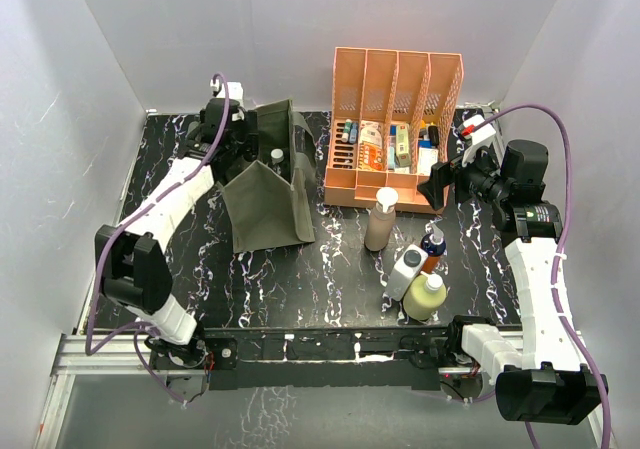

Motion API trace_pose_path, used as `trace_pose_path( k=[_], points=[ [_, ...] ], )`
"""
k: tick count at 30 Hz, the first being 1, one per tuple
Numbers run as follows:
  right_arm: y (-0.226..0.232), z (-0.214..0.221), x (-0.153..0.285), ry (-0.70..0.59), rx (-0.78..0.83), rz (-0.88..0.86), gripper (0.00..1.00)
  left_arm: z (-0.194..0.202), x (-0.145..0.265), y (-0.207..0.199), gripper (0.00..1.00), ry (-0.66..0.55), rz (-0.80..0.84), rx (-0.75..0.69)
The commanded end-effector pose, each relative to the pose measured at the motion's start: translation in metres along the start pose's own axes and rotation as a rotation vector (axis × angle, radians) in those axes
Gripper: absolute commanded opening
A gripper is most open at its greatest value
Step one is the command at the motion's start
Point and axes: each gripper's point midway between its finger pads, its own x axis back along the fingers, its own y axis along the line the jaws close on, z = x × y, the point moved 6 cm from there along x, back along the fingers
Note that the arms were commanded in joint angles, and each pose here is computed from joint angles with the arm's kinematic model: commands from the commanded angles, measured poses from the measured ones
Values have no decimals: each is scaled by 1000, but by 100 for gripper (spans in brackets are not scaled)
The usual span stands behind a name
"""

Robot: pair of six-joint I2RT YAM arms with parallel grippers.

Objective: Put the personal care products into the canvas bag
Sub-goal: Place the care product in the canvas bag.

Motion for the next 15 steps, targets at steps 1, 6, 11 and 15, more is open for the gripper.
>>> trace_pose_path(
  k=[1,6,11,15],
  points=[
    [-2,-8,3,-39,35,12,99,-34,36,10,74,-144,38,8],
    [-2,-9,3,-41,34,8,99,-39,48,9,77,-173,90,-23],
    [-3,-9,2,-37,35,12,99,-46,56,8,80,-206,127,-63],
    [-4,-7,1,-31,38,17,99,-56,70,6,80,-244,184,-102]
  ],
)
